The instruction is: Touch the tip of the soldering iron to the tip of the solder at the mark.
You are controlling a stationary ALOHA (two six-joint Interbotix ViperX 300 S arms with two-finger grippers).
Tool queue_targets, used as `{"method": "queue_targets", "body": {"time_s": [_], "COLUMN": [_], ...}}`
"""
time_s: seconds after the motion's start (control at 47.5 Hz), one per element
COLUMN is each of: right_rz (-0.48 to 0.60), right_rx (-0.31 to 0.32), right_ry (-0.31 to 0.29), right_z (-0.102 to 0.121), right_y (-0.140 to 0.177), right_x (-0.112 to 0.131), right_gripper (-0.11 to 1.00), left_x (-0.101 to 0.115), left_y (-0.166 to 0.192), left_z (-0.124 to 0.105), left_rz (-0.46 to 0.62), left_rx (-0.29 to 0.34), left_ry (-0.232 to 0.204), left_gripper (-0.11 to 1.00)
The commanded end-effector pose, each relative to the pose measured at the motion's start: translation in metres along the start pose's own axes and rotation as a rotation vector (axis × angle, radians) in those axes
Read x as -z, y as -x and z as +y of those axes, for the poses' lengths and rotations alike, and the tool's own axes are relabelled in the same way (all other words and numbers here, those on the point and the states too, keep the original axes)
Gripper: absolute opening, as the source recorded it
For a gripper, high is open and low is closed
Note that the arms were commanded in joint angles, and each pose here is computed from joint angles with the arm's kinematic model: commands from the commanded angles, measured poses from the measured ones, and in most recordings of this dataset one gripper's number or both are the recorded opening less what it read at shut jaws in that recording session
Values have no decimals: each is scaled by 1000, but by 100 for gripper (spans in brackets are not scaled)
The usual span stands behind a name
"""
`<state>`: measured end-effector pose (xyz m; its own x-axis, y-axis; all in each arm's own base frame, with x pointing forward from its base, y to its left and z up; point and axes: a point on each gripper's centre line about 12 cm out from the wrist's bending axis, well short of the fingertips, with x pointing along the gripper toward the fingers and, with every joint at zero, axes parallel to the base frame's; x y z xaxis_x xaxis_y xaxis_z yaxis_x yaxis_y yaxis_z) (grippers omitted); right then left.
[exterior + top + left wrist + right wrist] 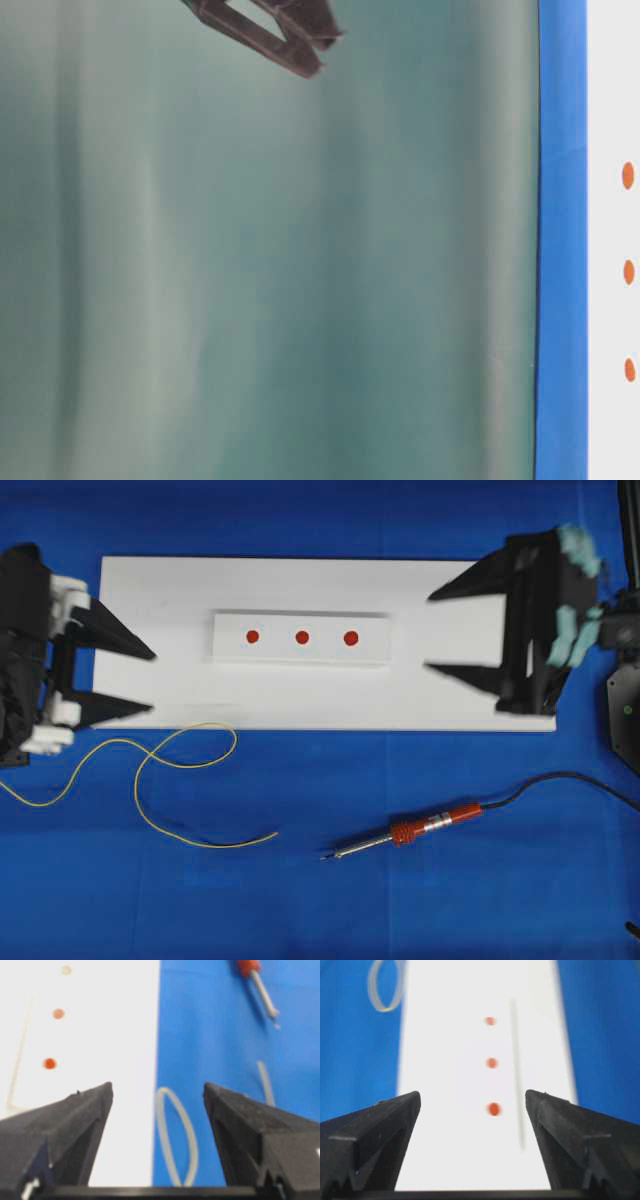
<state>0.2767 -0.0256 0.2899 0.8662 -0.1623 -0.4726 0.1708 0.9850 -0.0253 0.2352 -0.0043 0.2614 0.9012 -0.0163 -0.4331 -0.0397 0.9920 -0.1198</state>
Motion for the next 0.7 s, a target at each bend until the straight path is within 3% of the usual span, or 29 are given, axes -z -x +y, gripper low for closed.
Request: {"method": "queue_targets", "body": {"time_s": [0.0,0.19,0.674], "right_rz": [-47,-91,-133], "right_rx": [43,72,45], "right_ry": [6,12,-28], "right_z": [-14,-26,-31], "right_y": [11,22,29], "right_x": [-5,9,74], "right_gripper": [81,80,75], "left_x": [-4,12,58], "left_y": [9,22,38], "left_z": [8,21,25], "left_rz": [-40,-89,-166], "left_rx": [-28,-76,-73], "left_ry": [-13,-1,0], "left_gripper": [65,64,64]}}
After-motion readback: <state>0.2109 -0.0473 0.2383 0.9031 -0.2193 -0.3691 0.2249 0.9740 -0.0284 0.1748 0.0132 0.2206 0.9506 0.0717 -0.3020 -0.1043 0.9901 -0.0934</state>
